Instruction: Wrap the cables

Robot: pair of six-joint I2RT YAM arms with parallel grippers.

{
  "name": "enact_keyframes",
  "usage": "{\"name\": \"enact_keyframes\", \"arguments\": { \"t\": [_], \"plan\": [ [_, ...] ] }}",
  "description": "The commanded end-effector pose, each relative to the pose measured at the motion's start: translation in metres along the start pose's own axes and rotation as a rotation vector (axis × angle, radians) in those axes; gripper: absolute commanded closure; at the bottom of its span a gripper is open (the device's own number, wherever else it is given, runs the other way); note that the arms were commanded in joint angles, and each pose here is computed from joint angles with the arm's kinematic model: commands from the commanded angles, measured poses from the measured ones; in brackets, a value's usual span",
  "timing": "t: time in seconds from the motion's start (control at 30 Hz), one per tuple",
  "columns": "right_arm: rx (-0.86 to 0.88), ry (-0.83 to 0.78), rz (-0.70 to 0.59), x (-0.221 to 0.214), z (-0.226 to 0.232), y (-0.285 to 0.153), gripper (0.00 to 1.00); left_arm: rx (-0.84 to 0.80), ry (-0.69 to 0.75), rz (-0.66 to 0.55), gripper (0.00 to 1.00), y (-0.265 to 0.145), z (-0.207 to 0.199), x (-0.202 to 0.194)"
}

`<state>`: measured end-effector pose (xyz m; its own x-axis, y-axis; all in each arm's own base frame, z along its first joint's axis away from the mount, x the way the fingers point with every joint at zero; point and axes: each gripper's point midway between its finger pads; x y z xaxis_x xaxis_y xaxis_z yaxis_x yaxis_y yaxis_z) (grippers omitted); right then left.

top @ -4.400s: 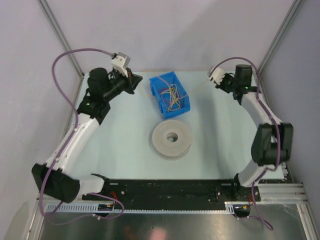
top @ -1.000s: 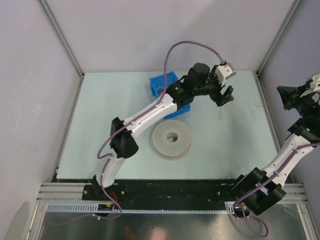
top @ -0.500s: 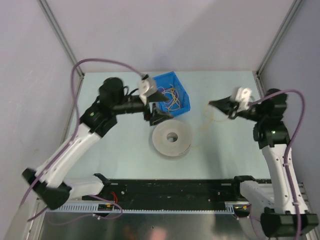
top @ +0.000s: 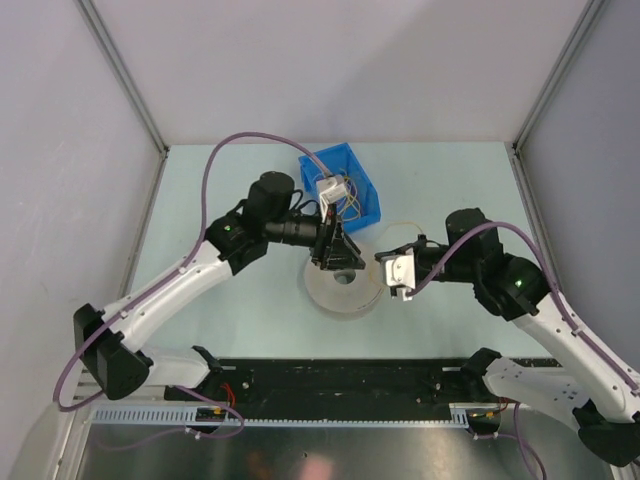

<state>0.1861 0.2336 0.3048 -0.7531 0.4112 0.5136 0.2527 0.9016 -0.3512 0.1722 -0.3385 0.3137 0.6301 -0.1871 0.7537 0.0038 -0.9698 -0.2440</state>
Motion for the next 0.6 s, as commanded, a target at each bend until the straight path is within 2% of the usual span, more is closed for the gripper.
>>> {"name": "enact_keyframes", "arguments": {
  "t": [0.0,0.2,0.57],
  "plan": [
    [-0.027,-0.089,0.108,-0.007,-0.005,0.001,1.00,-0.025,-0.100,0.012,0.52,0.008,-0.011,-0.003],
    [-0.012,-0.109,0.119,-0.003,0.002,0.008,1.00,-0.018,-0.133,0.047,0.63,0.019,-0.003,-0.013],
    [-0.021,-0.141,0.099,0.005,0.001,0.013,1.00,-0.011,-0.148,0.074,0.66,0.028,0.002,-0.024]
  ]
}}
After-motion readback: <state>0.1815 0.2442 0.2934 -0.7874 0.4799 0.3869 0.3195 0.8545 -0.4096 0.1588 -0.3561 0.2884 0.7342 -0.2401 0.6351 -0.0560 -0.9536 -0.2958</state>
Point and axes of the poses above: each gripper's point midway between its finger pads, its own y axis out along the fingers, its own z axis along the line the jaws close on, x = y × z, and after that the axes turned 11 degrees about -y, right-handed
